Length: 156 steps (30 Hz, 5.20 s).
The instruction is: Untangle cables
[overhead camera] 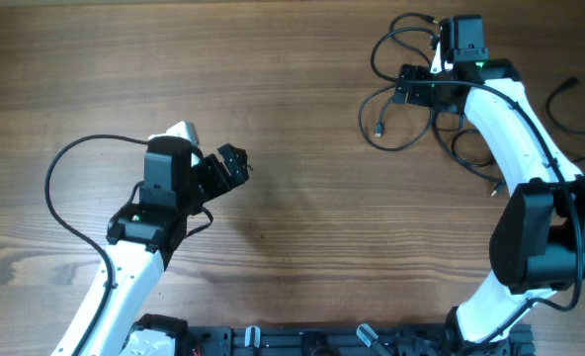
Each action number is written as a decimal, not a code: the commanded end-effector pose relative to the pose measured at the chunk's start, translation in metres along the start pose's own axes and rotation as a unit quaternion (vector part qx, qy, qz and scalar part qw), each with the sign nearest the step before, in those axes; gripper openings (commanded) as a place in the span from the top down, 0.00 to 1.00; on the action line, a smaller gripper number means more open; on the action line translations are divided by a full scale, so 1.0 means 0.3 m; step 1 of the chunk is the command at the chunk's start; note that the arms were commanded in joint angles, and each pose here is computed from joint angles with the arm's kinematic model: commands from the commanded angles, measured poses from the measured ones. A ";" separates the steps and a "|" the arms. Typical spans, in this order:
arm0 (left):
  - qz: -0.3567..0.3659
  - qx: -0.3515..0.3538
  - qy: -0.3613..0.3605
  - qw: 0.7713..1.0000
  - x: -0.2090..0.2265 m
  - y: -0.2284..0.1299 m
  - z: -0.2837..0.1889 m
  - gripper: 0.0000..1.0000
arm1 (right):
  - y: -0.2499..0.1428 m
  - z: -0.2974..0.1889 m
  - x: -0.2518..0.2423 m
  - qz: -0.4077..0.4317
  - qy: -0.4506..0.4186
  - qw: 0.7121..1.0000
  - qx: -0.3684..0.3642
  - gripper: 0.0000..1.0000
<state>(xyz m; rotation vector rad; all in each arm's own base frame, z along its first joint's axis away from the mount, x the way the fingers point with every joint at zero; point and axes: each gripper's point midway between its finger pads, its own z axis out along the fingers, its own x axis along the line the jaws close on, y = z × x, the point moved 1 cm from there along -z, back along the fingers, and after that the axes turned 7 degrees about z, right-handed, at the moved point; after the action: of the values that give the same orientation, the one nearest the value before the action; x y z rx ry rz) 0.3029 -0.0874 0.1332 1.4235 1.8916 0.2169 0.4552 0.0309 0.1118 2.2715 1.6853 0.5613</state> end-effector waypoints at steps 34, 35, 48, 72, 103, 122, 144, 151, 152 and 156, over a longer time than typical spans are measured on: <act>0.009 -0.003 0.002 1.000 0.004 0.004 -0.001 0.00 | -0.039 -1.382 -0.043 0.009 0.157 0.881 -0.447 0.00; 0.009 -0.003 0.002 1.000 0.004 0.004 -0.001 0.00 | -0.038 -1.381 -0.043 0.009 0.157 0.881 -0.446 0.00; 0.009 -0.003 0.002 1.000 0.004 0.004 -0.001 0.00 | -0.317 -1.084 -0.146 0.005 0.104 0.945 -0.310 0.00; 0.009 -0.003 0.002 1.000 0.004 0.004 -0.001 0.00 | -0.749 -0.538 -0.314 0.004 0.054 0.978 -0.200 0.00; 0.009 -0.003 0.002 1.000 0.004 0.004 -0.001 0.00 | -0.525 -0.775 -0.233 0.012 0.135 0.899 -0.415 0.00; 0.009 -0.003 0.002 1.000 0.004 0.004 -0.001 0.00 | -0.464 -0.966 -0.212 0.018 0.189 0.813 -0.551 0.00; 0.009 -0.003 0.002 1.000 0.004 0.004 -0.001 0.00 | -0.423 -0.864 -0.196 0.020 0.217 0.752 -0.622 0.00; 0.009 -0.003 0.002 1.000 0.004 0.004 -0.001 0.00 | -0.449 -0.706 -0.204 0.019 0.203 0.783 -0.587 0.00; 0.009 -0.003 0.002 1.000 0.004 0.004 -0.001 0.00 | -0.455 -0.677 -0.206 0.019 0.200 0.789 -0.580 0.00; 0.009 -0.003 0.002 1.000 0.004 0.004 -0.001 0.00 | -0.466 -0.638 -0.210 0.018 0.193 0.805 -0.560 0.00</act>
<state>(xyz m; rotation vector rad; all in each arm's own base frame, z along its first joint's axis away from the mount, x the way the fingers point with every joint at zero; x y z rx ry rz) 0.3028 -0.0874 0.1331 1.4274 1.8893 0.2185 0.2338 0.0109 0.2147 1.3207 0.9401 1.5956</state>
